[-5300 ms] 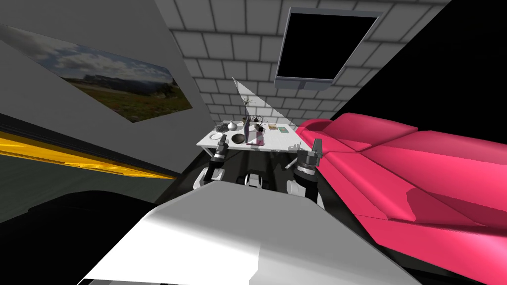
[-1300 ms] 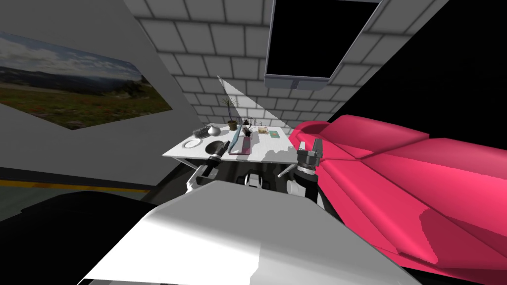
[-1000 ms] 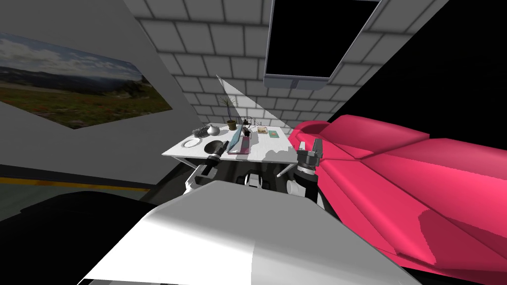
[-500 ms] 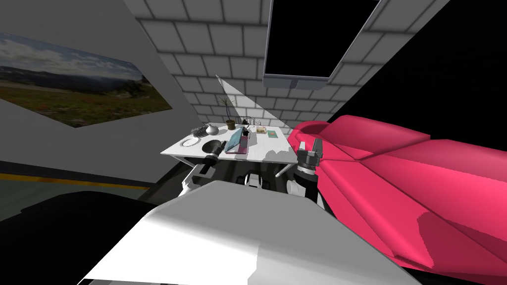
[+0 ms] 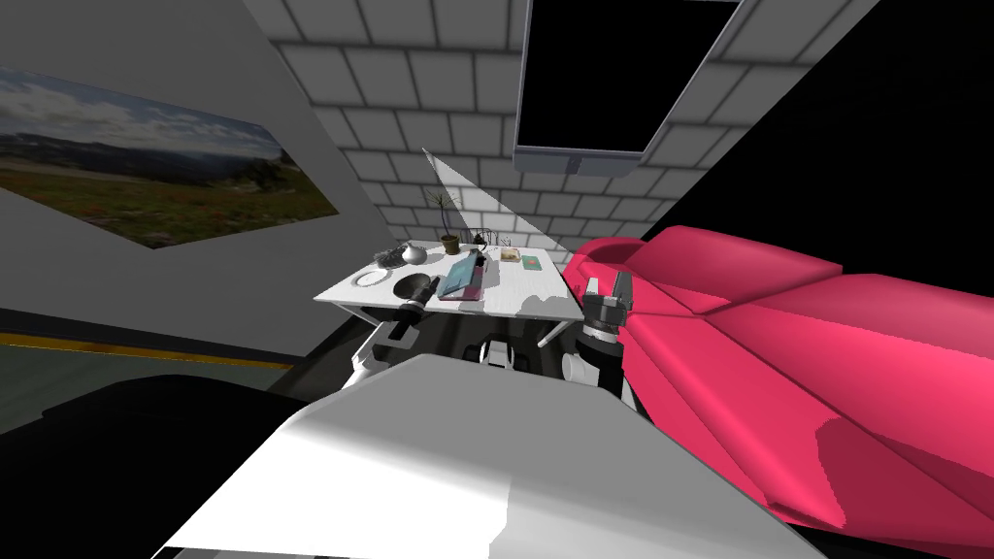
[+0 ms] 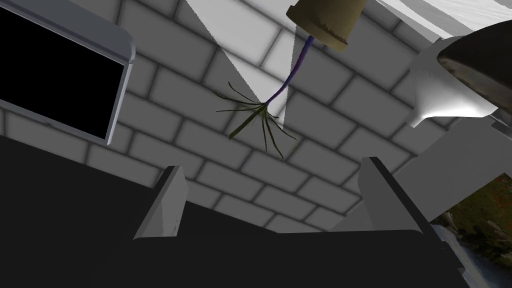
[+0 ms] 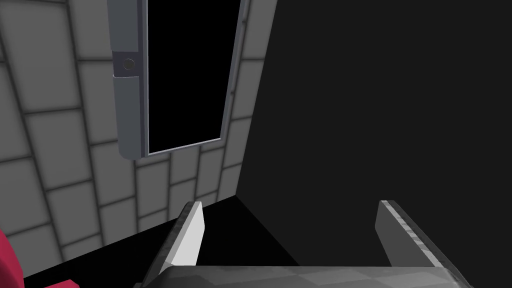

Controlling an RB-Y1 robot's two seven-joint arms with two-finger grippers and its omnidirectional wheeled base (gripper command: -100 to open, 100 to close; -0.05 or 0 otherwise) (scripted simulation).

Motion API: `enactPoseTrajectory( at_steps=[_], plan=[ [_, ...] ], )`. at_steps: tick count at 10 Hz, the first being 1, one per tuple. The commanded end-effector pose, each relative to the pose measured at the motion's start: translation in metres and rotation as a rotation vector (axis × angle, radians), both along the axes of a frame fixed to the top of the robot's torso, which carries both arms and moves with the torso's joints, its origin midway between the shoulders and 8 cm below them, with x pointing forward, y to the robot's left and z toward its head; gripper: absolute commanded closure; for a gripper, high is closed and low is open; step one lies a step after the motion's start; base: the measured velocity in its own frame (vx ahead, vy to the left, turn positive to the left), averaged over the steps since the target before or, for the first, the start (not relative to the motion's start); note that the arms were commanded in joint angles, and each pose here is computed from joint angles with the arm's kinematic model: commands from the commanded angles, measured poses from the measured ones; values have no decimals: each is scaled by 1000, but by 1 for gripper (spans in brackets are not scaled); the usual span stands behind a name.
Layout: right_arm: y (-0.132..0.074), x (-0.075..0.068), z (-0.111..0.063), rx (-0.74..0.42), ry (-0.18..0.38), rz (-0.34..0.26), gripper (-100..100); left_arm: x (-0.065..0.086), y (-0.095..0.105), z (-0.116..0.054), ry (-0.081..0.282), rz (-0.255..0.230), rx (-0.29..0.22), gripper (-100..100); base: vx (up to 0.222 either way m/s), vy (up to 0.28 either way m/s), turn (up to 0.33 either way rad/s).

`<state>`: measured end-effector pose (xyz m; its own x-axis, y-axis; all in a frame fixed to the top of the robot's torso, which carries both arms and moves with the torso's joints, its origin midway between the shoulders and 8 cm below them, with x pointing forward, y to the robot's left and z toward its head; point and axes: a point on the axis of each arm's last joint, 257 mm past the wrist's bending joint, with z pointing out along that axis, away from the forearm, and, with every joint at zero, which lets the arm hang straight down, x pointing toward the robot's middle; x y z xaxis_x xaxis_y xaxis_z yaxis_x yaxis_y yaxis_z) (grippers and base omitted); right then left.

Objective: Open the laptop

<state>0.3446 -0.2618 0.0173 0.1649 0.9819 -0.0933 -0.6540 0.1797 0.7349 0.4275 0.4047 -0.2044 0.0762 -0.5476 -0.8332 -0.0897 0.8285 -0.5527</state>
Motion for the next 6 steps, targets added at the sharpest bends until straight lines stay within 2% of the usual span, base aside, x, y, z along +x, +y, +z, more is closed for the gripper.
enactPoseTrajectory(
  at_steps=[1,2,6],
  plan=[
    [0,0,0,0,0,0,0,0,1,-1,2,3,-1,-100,0,-5,0],
    [0,0,0,0,0,0,0,-4,4,11,2,9,1,-100,10,-2,-31],
    [0,0,0,0,0,0,0,-13,7,34,1,19,3,-100,15,4,-22]
  ],
)
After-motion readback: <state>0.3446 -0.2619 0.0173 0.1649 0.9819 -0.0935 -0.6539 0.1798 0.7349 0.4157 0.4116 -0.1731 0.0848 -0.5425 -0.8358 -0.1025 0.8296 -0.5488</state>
